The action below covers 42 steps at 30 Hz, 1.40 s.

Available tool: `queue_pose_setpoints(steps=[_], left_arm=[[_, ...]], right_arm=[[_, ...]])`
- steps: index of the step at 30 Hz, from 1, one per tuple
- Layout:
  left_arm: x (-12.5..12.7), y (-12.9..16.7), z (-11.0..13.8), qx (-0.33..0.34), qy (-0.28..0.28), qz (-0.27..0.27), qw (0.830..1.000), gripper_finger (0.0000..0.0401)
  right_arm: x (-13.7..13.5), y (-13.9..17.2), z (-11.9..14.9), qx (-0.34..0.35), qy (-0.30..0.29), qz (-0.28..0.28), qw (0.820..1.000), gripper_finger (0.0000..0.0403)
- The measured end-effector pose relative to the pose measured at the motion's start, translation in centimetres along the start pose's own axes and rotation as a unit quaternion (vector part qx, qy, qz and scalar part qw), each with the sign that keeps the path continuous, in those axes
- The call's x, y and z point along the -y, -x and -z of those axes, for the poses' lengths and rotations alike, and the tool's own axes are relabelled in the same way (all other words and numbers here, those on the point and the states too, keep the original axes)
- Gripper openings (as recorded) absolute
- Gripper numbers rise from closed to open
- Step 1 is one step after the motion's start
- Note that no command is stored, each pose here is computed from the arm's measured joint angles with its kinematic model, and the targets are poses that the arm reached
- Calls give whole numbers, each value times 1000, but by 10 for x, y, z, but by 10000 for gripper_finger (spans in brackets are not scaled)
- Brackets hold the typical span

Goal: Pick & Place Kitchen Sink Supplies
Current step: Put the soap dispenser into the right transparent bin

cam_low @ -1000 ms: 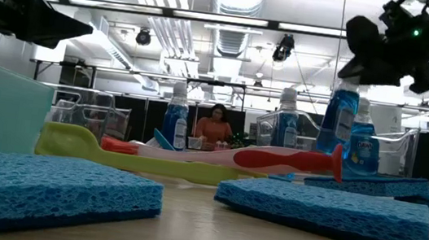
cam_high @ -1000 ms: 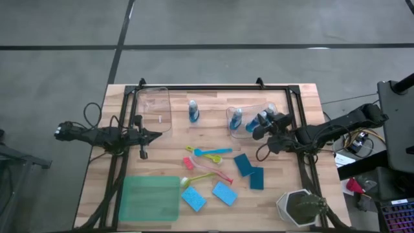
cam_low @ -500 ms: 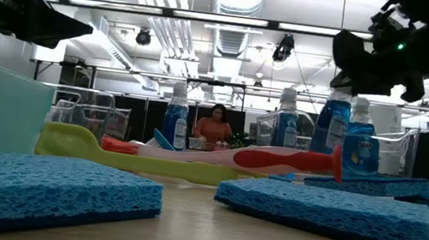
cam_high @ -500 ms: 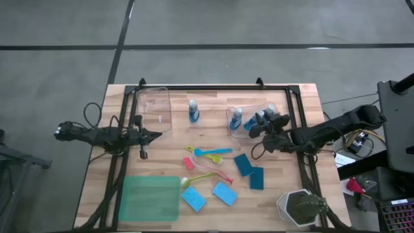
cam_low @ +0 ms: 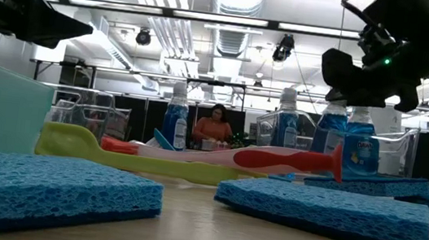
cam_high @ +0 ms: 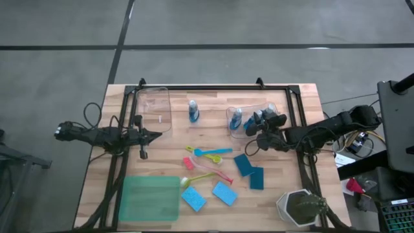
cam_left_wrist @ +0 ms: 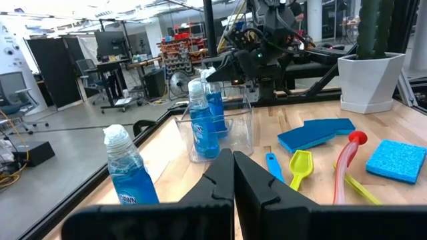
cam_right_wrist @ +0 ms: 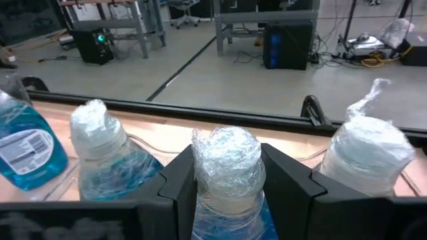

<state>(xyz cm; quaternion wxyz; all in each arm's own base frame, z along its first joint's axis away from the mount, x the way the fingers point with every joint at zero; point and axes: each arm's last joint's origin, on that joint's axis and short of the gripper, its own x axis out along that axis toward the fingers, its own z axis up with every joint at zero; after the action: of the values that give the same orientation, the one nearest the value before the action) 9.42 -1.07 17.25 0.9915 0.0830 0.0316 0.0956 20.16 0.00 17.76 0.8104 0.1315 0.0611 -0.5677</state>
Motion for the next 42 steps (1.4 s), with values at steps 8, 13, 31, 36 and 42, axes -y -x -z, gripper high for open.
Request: queue_pose_setpoints(steps=[8, 13, 31, 36, 42], left_arm=[[0, 0, 0, 0, 0, 0, 1000, 0], [0, 0, 0, 0, 0, 0, 1000, 0], [0, 0, 0, 0, 0, 0, 1000, 0], [0, 0, 0, 0, 0, 0, 1000, 0], [0, 0, 0, 0, 0, 0, 1000, 0]], right_arm=[[-2, -3, 4, 0, 7, 6, 1000, 137], [-2, -4, 4, 0, 10, 6, 1000, 149], [-20, -1, -13, 35, 38, -37, 998, 249], [-32, 7, -26, 58, 57, -89, 993, 258], [-47, 17, -37, 72, 113, -263, 955, 249]])
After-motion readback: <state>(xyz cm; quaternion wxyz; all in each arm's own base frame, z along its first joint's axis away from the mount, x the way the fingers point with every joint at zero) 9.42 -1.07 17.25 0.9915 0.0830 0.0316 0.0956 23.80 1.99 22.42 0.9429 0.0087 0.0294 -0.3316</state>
